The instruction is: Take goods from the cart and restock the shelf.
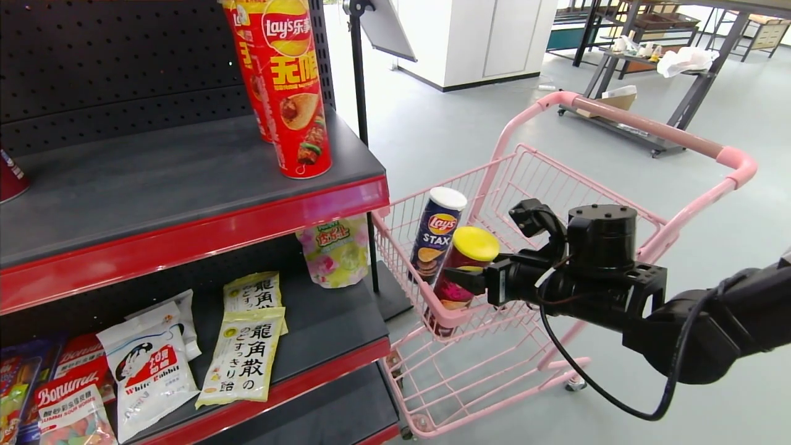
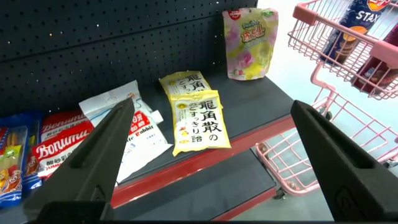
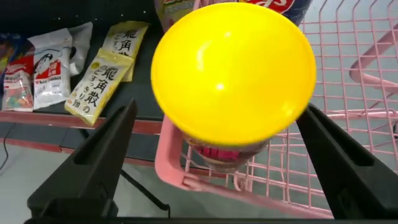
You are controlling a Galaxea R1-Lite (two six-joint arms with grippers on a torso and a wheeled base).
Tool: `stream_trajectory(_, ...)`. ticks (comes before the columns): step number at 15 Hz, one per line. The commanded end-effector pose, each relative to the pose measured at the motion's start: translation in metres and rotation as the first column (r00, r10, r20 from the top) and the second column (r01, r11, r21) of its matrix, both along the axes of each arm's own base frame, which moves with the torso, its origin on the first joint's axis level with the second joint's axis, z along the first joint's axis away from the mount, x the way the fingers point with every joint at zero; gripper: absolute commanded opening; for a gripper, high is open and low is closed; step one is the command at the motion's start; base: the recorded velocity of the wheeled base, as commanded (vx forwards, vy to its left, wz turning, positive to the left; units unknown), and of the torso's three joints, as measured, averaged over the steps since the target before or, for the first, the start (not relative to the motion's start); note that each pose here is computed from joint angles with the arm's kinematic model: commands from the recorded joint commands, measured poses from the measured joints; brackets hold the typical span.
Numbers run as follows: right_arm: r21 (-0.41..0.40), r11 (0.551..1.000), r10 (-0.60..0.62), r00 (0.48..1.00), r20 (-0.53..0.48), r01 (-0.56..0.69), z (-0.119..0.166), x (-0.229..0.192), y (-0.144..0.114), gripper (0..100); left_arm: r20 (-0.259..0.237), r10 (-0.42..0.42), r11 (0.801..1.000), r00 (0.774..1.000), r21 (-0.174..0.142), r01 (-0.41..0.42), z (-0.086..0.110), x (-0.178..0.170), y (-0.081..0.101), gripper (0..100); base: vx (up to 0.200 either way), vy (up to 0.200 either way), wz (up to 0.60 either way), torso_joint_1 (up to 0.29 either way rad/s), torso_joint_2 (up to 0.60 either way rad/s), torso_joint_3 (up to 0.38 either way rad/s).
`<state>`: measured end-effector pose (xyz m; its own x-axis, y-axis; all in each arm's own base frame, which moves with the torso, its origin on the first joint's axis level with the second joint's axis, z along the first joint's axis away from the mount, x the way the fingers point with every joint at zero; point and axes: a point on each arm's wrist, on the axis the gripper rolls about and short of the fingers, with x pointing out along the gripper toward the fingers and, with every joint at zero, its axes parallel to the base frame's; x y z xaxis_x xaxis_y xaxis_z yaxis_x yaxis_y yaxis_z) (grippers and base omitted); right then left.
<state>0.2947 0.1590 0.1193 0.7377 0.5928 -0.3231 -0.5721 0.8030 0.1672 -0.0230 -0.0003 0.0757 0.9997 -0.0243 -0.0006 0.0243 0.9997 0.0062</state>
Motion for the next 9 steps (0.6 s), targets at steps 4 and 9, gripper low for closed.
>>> stream_trajectory(4, -0.015, 1.000, -0.018, 1.000, -0.024, 0.018, -0.021, 0.025, 0.006, 100, -0.001, 0.000, 1.000, 1.000, 0.000, 0.000, 0.000, 0.000, 0.000, 100, 0.000, 0.000, 0.00, 0.000, 0.00, 0.000)
stream_trajectory(9, -0.008, 0.999, -0.036, 0.999, -0.012, 0.036, -0.029, 0.033, 0.003, 0, 0.001, 0.000, 1.000, 1.000, 0.005, 0.000, 0.000, 0.000, 0.000, 100, 0.000, 0.000, 0.00, 0.000, 0.00, 0.000)
